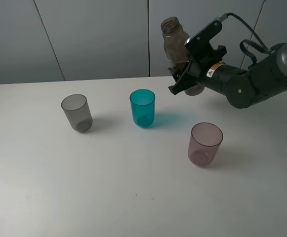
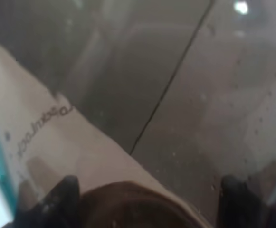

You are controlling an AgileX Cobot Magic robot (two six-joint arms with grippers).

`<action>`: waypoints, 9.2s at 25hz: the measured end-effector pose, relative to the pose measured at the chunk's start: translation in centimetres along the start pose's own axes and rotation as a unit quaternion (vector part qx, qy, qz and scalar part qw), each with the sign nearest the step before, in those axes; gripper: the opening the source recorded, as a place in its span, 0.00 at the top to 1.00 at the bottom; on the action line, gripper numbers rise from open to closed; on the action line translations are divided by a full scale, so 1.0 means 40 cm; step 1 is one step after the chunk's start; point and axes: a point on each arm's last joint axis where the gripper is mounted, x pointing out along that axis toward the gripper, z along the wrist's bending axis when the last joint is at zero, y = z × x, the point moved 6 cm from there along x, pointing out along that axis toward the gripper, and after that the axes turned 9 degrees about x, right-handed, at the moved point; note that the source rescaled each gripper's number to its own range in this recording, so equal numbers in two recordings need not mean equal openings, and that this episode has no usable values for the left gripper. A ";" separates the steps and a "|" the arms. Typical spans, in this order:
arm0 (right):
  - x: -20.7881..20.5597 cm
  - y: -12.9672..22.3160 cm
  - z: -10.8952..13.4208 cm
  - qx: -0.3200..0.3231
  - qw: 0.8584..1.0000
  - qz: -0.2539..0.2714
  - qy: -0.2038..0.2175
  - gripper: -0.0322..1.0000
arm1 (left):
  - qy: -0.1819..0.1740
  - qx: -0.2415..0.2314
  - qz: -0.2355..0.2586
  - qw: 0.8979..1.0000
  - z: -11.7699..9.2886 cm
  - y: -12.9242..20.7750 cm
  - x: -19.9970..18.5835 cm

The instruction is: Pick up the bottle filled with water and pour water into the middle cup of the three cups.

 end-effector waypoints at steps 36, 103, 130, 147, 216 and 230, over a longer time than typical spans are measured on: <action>0.005 0.037 -0.014 -0.386 0.919 0.062 0.053 0.97 | 0.000 0.002 0.000 1.000 0.000 0.000 0.000; 0.010 0.020 -0.025 -0.572 0.815 0.068 0.056 0.97 | 0.000 0.002 0.000 1.000 0.000 0.000 0.000; 0.025 -0.020 -0.034 -0.628 0.773 0.057 0.071 0.97 | 0.000 0.002 0.000 1.000 0.000 0.000 0.000; 0.029 -0.035 -0.024 -0.663 0.745 0.038 0.068 0.97 | 0.000 0.002 0.000 1.000 0.000 0.000 0.000; 0.031 0.197 -0.254 0.195 0.980 -0.047 -0.009 0.97 | 0.000 0.001 0.000 1.000 0.000 0.000 0.000; 0.040 0.247 -0.236 0.204 0.979 -0.026 -0.013 0.97 | 0.000 0.001 0.000 1.000 0.000 0.000 0.000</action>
